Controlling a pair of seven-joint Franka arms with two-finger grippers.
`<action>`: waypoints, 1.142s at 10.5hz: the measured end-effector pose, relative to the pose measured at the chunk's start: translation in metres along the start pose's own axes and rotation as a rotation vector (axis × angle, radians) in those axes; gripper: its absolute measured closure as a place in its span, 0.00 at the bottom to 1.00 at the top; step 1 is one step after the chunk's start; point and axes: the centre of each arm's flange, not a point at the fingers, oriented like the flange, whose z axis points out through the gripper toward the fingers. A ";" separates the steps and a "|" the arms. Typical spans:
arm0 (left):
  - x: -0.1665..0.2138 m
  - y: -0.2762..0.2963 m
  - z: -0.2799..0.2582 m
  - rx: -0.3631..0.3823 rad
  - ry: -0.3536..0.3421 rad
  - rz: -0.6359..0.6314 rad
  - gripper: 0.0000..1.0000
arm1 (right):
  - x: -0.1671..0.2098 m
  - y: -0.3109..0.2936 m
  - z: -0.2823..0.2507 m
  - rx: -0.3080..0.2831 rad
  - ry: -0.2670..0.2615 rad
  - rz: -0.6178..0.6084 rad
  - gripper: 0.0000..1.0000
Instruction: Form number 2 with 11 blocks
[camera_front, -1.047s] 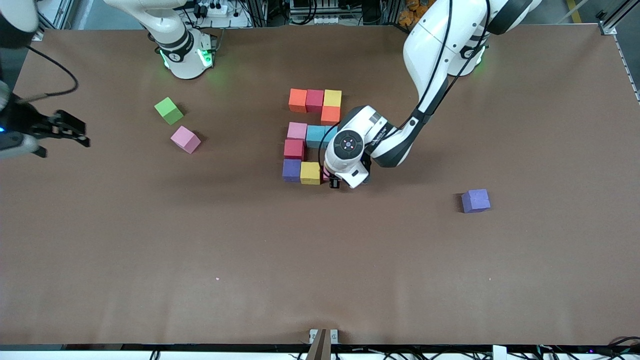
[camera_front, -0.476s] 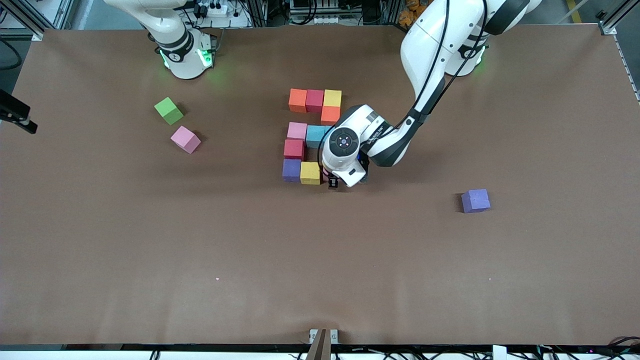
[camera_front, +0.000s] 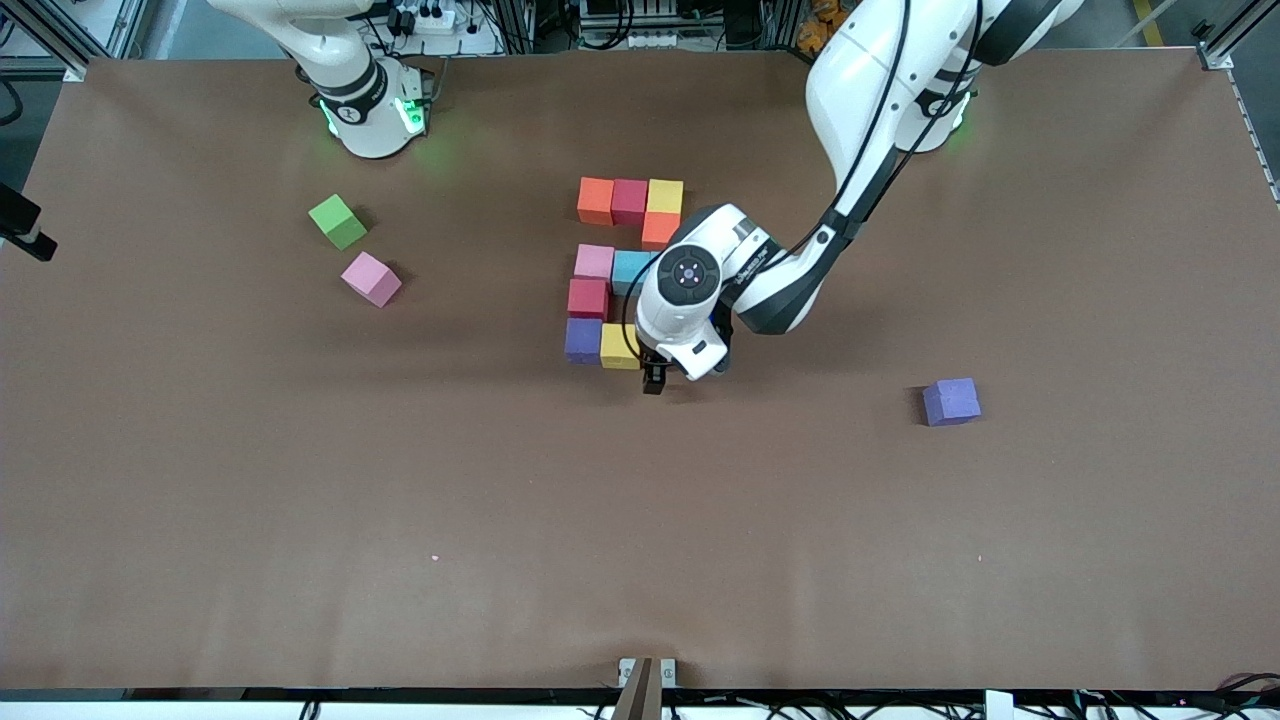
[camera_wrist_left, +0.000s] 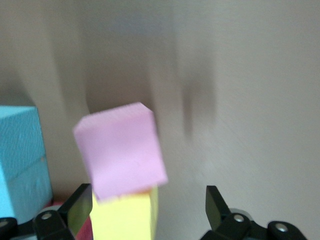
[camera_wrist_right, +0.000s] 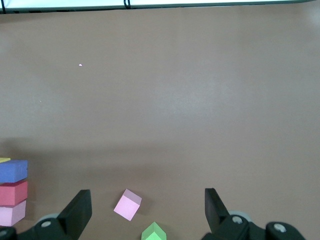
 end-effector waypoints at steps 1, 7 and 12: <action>-0.006 0.001 -0.022 -0.028 -0.018 0.010 0.00 | 0.001 0.000 0.001 0.000 -0.003 -0.001 0.00; -0.012 0.007 -0.136 -0.171 -0.065 0.256 0.00 | 0.009 -0.022 0.016 -0.016 -0.029 -0.061 0.00; 0.011 0.017 -0.199 -0.247 -0.025 0.586 0.00 | 0.005 -0.023 0.018 -0.014 -0.070 -0.064 0.00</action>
